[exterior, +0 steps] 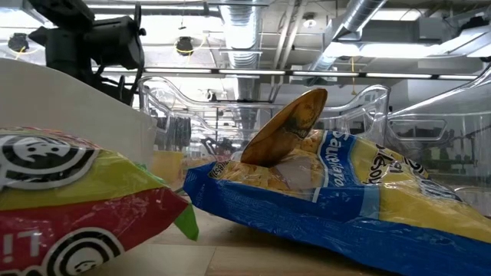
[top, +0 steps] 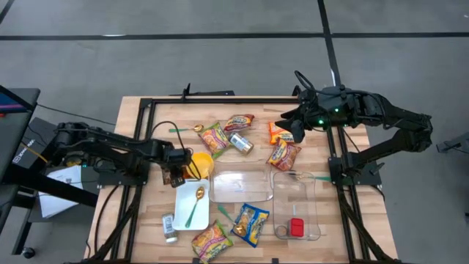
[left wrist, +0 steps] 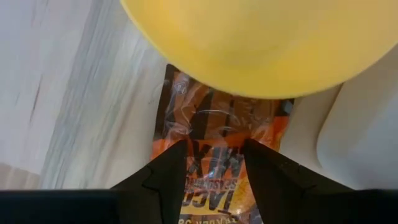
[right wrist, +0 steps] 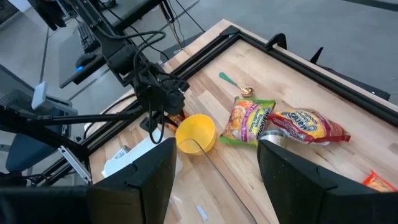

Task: Pick & Place Food Item
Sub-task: Put the orange seasoning pack into the right transparent bin

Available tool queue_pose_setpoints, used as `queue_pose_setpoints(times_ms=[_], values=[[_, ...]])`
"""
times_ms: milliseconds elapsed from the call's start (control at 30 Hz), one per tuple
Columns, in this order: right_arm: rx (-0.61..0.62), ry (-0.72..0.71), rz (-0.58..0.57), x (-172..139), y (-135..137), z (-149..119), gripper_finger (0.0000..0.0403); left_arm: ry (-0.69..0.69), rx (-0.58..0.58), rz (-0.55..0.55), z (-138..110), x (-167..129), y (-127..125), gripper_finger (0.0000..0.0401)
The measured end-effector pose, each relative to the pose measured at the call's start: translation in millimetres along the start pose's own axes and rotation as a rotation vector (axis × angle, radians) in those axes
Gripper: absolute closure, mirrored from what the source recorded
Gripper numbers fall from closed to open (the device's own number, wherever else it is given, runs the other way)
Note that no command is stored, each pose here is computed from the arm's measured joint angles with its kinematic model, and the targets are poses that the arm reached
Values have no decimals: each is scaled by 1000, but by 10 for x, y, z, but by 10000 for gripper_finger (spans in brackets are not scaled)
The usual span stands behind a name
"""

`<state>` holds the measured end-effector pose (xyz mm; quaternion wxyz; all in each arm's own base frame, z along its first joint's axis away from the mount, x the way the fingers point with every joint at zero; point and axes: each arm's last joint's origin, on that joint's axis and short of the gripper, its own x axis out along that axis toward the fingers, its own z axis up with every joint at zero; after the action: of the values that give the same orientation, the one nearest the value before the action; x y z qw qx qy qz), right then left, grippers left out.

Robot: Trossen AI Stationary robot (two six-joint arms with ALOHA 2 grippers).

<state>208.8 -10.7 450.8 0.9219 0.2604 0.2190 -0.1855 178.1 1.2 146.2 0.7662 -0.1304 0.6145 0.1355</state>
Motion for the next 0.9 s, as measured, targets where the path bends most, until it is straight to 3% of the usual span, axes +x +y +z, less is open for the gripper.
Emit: queue_pose_setpoints(times_ms=[333, 900], values=[[-7, 25, -17, 0, -17, -25, 184, 25, 2, 15, 13, 64, -7, 251], [5, 23, -15, 0, -15, -22, 184, 4, -79, 3, -13, 0, 6, 377]])
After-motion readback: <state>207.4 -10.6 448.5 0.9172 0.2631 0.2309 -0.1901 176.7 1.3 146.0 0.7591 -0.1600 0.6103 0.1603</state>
